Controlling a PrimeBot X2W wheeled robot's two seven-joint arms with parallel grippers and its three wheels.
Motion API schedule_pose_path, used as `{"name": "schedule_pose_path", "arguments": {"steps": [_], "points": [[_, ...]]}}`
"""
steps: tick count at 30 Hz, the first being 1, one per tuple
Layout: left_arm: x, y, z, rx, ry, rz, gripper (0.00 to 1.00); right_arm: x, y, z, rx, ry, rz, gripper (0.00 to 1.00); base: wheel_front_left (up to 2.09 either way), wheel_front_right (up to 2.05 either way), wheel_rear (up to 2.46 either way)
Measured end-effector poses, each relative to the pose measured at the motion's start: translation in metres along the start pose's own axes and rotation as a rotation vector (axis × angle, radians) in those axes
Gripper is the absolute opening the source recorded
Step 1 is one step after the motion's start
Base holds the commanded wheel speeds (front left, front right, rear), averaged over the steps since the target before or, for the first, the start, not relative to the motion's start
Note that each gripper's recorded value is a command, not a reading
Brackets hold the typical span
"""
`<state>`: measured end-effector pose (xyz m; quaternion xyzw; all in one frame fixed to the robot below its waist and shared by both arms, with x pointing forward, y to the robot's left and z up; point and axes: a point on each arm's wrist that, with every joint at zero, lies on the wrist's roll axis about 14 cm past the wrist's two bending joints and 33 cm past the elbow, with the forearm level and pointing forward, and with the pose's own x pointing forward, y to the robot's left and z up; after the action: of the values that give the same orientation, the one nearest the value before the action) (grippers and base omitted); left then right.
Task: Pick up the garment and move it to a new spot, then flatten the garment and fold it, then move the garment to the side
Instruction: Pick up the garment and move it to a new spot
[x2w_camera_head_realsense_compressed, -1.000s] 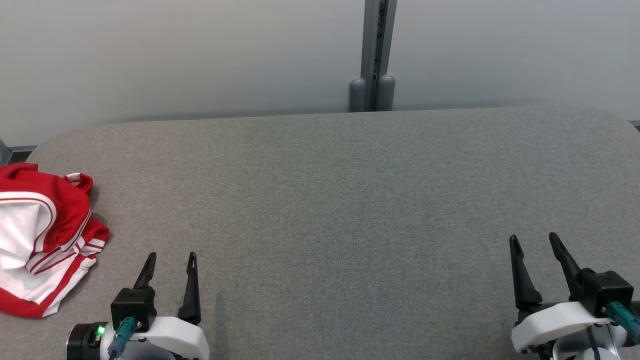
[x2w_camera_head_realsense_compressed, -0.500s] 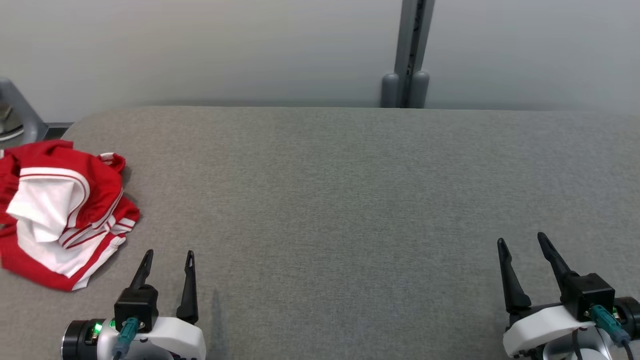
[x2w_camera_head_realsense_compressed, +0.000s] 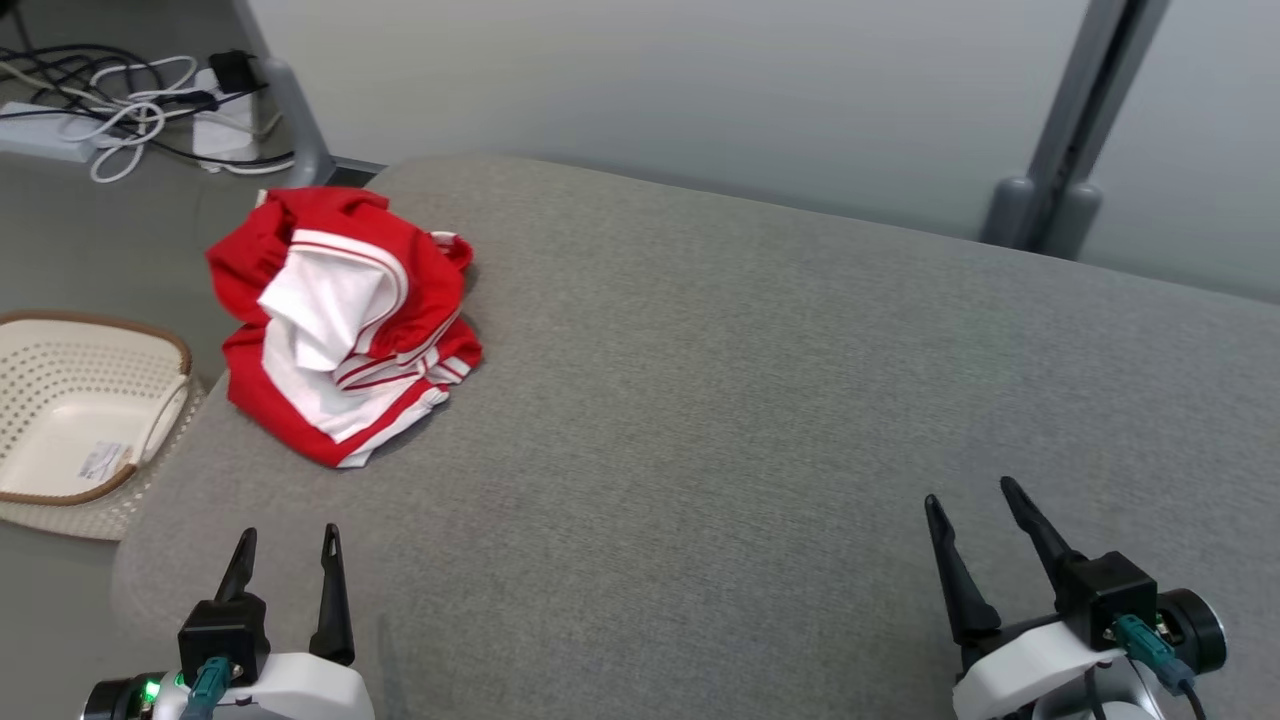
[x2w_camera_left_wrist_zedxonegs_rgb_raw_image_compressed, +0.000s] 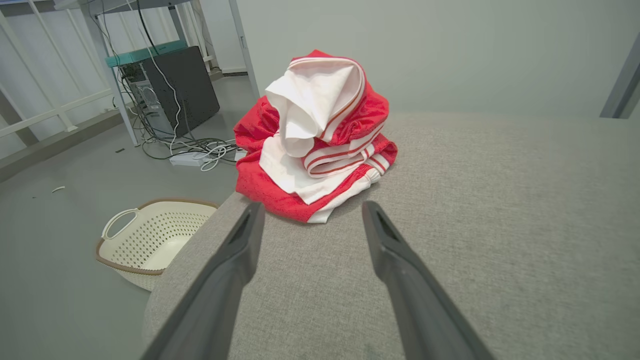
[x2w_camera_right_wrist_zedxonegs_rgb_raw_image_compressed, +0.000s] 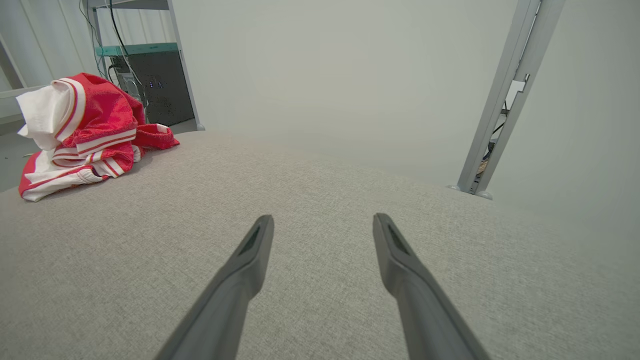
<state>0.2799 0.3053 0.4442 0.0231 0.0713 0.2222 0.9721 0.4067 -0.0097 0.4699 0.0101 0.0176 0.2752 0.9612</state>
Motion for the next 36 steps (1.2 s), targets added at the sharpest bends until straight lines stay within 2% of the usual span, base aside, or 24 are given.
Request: {"name": "schedule_pose_path", "arguments": {"steps": [5,9,17,24,36], "points": [[-0.020,0.034,-0.010,-0.015,0.023,0.102,1.00,0.016,0.034,-0.001,0.010,0.002,0.106,1.00,0.00,0.00,0.00],[-0.028,0.049,-0.014,-0.028,0.036,0.154,1.00,0.024,0.051,-0.002,0.012,0.005,0.161,1.00,0.00,0.00,0.00],[-0.018,0.040,-0.022,-0.074,0.068,0.130,1.00,0.024,0.047,-0.008,0.012,0.018,0.162,1.00,0.00,0.00,0.00],[0.027,0.024,-0.001,-0.094,0.031,0.081,1.00,0.025,0.021,-0.014,0.012,0.024,0.112,1.00,0.00,0.00,0.00],[0.144,0.003,0.055,0.012,-0.052,-0.019,1.00,0.030,-0.024,-0.040,0.022,0.061,0.034,1.00,0.00,0.00,0.00]]}}
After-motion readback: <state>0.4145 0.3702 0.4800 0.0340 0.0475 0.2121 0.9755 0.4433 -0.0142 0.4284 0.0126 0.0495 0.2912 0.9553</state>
